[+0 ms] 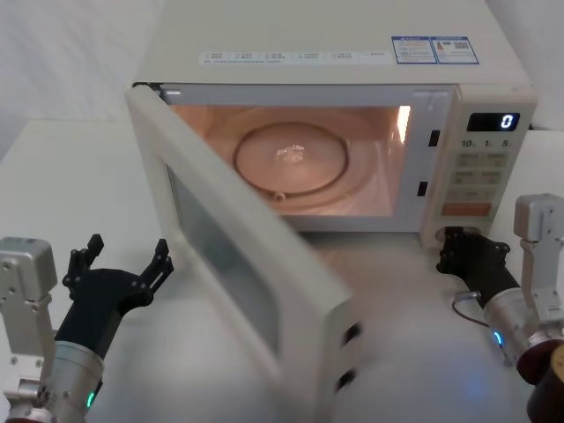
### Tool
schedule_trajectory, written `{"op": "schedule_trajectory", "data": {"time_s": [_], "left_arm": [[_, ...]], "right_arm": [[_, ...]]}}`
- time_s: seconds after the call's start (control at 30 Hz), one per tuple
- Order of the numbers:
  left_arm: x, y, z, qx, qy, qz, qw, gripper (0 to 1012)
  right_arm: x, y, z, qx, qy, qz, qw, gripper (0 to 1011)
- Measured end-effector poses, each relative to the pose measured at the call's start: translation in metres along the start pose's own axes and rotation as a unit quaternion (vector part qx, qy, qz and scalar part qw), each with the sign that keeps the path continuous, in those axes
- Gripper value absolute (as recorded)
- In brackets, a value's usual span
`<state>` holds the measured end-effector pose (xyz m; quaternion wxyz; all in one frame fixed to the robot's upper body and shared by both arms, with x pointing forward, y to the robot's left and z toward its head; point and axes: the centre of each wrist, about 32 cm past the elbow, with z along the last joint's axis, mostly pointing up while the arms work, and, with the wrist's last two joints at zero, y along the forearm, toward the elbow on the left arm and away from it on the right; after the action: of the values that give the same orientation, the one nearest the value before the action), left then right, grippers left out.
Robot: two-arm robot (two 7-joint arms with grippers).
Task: Press the button to open the microwave door with one hand; close the microwave door with the other hand.
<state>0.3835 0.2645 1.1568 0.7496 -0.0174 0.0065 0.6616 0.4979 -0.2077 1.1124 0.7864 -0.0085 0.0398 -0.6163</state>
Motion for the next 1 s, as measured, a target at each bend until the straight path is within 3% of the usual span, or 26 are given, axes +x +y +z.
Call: {"op": "schedule_trajectory", "data": {"time_s": [0.63, 1.0], "left_arm": [[0.0000, 0.000, 0.000, 0.000, 0.000, 0.000, 1.0000, 1001], [0.0000, 0.000, 0.000, 0.000, 0.000, 0.000, 1.0000, 1001]], "right_arm": [[-0.0042, -0.013, -0.003, -0.005, 0.001, 0.000, 1.0000, 0], [-0.0097, -0.022, 0.003, 0.001, -0.002, 0.003, 1.0000, 0]]}}
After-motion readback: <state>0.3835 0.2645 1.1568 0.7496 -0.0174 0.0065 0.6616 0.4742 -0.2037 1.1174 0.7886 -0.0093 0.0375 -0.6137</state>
